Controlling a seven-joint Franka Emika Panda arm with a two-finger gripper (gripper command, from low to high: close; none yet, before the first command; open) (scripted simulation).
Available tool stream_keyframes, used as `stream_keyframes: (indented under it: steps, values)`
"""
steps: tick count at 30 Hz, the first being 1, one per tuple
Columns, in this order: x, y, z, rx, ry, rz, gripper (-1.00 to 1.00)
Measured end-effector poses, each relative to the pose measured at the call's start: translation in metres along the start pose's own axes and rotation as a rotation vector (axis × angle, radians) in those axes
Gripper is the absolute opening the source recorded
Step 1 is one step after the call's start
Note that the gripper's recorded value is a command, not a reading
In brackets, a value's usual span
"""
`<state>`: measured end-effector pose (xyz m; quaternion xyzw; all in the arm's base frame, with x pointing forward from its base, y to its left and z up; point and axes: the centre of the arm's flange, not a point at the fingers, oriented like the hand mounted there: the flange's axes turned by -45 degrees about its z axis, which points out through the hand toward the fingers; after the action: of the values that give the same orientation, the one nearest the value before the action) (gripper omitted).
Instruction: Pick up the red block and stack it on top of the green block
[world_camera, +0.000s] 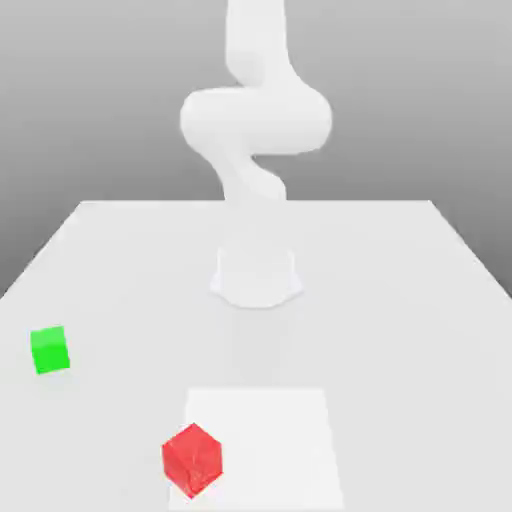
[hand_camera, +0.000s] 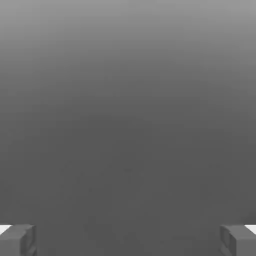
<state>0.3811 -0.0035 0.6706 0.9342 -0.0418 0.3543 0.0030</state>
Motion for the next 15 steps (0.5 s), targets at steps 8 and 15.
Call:
stream_keyframes:
  steps: [8,15]
  values:
    - [-0.037,0.023,0.165,-0.113,-0.235,0.202,0.00]
    - [-0.110,0.052,0.285,-0.192,-0.431,0.386,0.00]
